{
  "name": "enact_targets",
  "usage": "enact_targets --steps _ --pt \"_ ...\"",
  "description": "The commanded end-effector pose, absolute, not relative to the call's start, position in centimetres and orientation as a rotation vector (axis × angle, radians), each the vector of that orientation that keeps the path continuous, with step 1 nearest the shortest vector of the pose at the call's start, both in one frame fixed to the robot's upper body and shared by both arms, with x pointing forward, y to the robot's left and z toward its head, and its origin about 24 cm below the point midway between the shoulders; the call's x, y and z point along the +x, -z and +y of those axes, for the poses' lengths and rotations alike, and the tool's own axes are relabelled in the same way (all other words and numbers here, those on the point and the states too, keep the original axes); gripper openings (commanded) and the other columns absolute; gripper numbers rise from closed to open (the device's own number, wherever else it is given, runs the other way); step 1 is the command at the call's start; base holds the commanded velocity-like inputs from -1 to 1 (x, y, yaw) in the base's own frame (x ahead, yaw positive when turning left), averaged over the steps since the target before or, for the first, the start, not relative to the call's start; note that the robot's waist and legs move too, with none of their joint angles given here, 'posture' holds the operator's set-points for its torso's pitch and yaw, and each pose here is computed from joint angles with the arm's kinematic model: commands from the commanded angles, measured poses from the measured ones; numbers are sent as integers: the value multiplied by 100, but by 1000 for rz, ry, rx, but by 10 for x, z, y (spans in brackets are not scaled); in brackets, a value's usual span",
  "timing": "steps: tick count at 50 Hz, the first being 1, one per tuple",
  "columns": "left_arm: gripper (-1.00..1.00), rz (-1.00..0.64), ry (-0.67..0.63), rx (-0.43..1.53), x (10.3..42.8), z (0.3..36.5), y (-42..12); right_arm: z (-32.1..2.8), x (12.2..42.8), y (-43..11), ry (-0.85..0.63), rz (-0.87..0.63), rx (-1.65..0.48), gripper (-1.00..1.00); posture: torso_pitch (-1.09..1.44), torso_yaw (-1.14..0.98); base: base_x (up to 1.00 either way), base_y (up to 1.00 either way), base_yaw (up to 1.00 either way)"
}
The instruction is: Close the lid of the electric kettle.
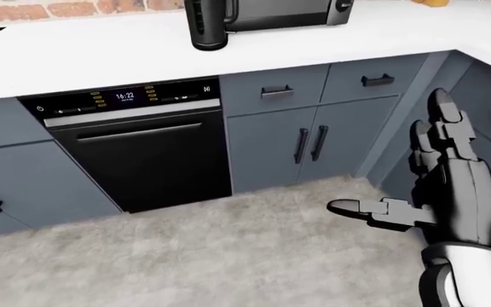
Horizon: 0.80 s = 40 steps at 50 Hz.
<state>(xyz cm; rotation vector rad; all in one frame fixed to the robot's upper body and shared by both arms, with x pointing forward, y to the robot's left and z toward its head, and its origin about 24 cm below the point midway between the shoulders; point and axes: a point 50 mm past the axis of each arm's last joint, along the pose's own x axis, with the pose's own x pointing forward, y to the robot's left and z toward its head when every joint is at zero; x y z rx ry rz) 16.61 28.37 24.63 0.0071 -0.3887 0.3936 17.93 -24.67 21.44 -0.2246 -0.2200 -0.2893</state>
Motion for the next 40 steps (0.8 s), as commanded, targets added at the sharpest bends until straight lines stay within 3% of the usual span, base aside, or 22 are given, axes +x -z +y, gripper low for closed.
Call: enact_targets --steps 1,20,40 --pt "100 -453 -394 34 162 282 -256 -245 176 -224 295 -283 -253 95 0 0 0 0 0" --pt "100 -451 -393 32 162 282 -255 -245 176 -223 299 -273 -255 95 0 0 7 1 0" --pt "100 -452 -395 32 162 282 -255 -245 176 -222 296 -283 -251 95 0 0 47 21 0"
